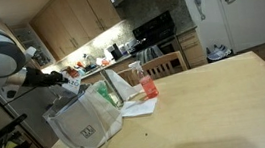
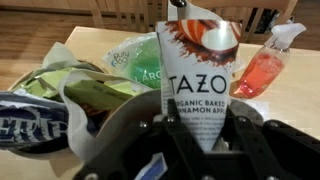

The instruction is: Pick up the three objects from the table, put them in the carrier bag and move the bag to the center of the table

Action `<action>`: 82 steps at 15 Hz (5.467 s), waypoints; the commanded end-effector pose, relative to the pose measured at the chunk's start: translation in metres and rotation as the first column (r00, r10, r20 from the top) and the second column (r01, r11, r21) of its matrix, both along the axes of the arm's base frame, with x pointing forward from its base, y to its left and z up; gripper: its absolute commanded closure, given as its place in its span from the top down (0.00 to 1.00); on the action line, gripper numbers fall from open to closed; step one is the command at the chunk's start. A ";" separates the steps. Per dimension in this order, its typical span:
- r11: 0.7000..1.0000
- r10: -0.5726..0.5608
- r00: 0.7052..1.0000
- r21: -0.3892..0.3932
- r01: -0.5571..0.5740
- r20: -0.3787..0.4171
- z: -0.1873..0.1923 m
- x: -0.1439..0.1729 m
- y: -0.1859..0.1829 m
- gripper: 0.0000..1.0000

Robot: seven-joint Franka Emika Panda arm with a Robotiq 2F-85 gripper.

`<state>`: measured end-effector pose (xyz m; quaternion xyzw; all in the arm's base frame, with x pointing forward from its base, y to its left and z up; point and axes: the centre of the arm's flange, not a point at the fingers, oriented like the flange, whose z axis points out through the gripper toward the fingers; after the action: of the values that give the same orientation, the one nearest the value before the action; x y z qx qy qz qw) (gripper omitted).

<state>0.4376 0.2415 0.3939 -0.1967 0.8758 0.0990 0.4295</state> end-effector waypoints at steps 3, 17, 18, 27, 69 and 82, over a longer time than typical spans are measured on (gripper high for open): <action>0.998 -0.059 0.997 -0.035 0.057 -0.042 -0.023 -0.017 -0.025 0.15; 0.979 0.048 0.989 0.204 -0.019 -0.141 -0.001 -0.019 0.018 0.15; 0.968 0.067 0.985 0.251 -0.026 -0.159 0.004 -0.020 0.024 0.15; 0.939 -0.023 0.982 0.334 0.085 -0.185 0.029 -0.016 0.014 0.15; 0.997 0.017 1.000 -0.080 -0.017 -0.004 0.018 -0.079 -0.022 1.00; 0.969 -0.232 0.964 0.051 0.241 -0.132 -0.038 -0.056 -0.112 1.00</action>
<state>0.3774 0.1574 0.3812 -0.1058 0.9107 0.0857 0.3899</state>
